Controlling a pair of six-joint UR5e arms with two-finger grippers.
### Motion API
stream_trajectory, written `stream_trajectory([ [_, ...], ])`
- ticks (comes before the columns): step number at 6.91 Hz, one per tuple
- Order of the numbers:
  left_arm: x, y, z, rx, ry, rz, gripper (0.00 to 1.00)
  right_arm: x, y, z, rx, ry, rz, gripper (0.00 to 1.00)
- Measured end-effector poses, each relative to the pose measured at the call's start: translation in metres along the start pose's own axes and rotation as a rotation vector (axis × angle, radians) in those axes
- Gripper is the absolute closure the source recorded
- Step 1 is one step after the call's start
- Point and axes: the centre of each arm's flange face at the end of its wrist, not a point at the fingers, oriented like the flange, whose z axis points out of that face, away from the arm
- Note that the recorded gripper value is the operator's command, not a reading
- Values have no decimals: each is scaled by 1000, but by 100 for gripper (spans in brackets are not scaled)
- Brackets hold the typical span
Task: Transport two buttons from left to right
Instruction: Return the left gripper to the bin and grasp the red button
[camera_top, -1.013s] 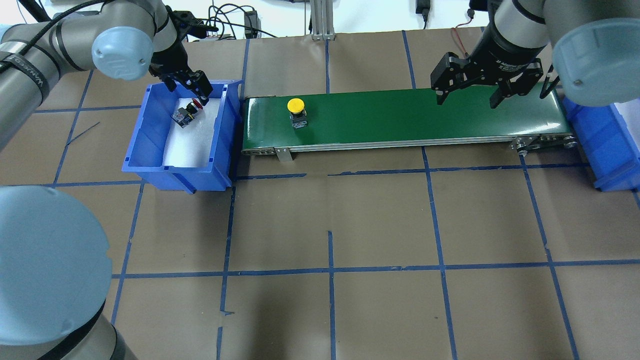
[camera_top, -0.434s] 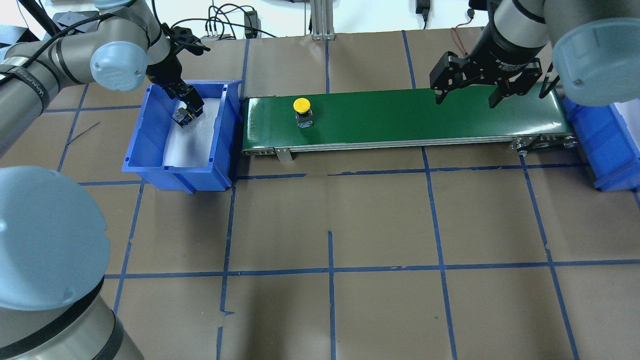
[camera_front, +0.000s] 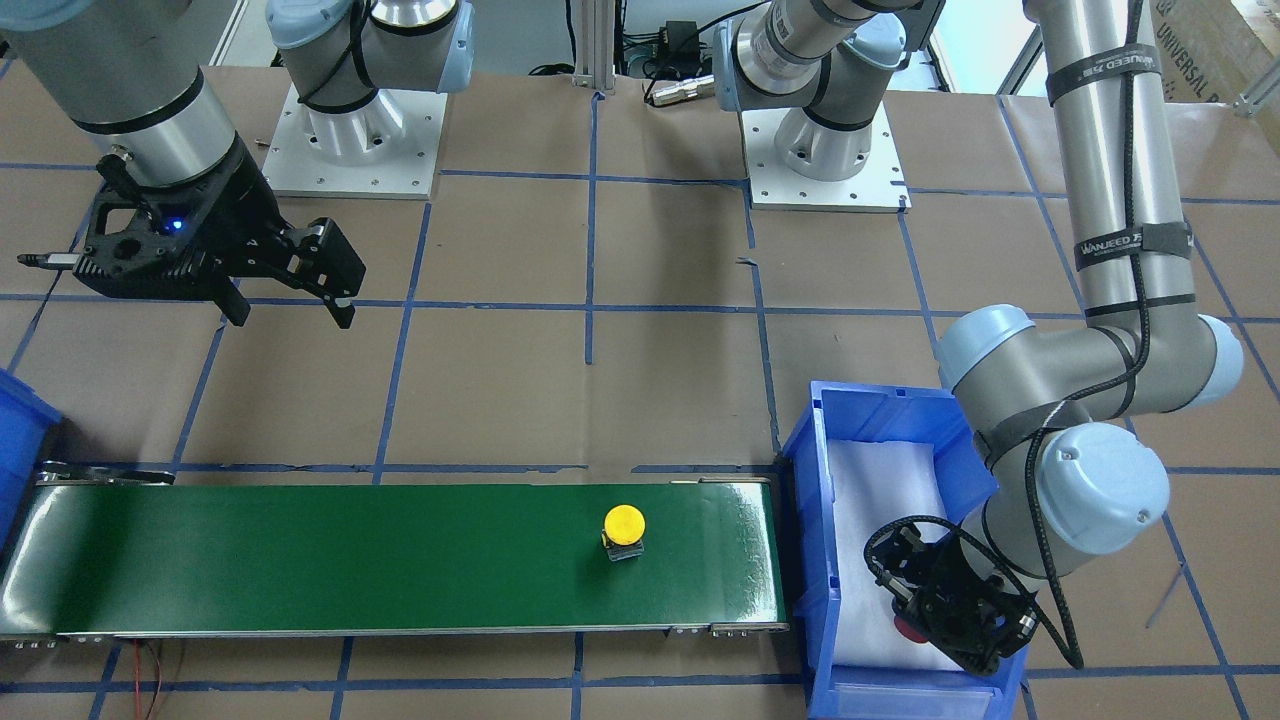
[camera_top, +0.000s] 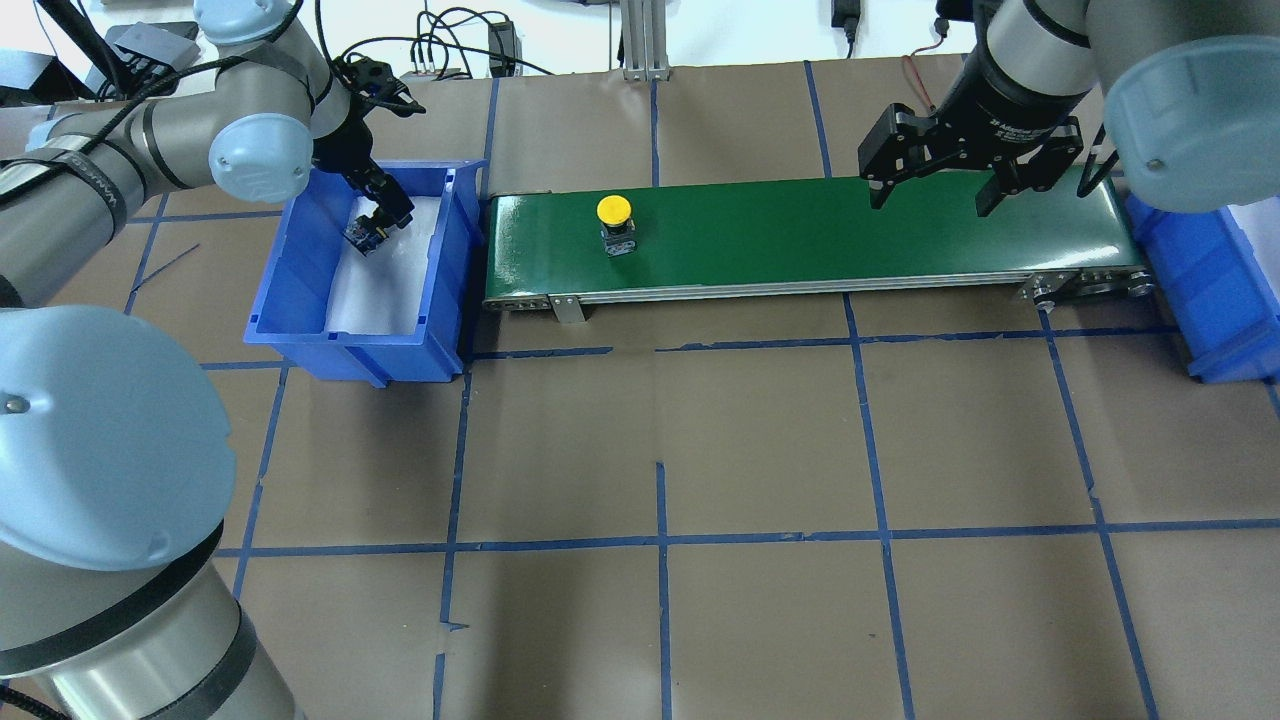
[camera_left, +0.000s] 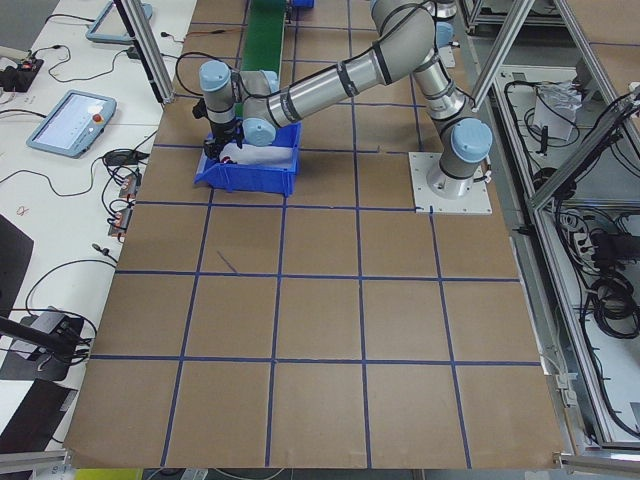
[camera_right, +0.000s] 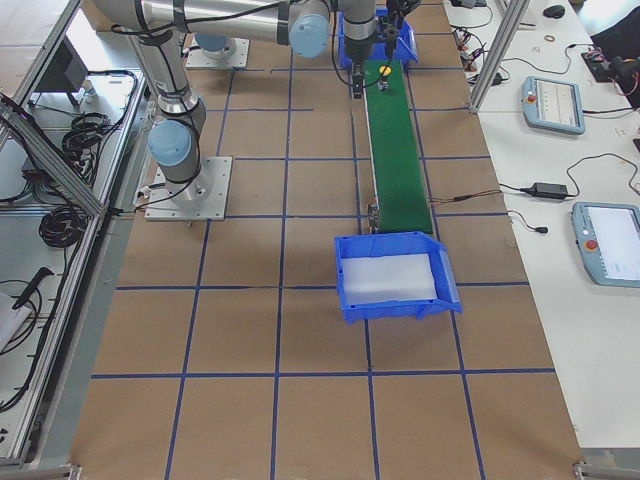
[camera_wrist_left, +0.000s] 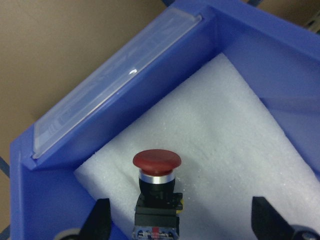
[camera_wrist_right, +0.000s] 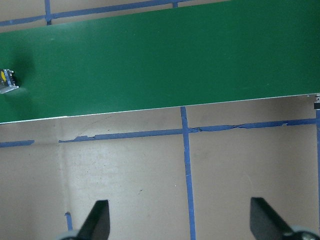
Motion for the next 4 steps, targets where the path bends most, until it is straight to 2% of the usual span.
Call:
stream_trajectory([
  [2, 1, 2, 13, 3, -5, 3, 35, 0, 0, 0, 1, -2, 0, 0],
  [3, 1, 2, 16, 2, -8, 3, 64, 0, 0, 0, 0, -5, 0, 0],
  [4, 1, 3, 18, -4, -14, 3, 73, -1, 0, 0, 0, -7, 0, 0],
])
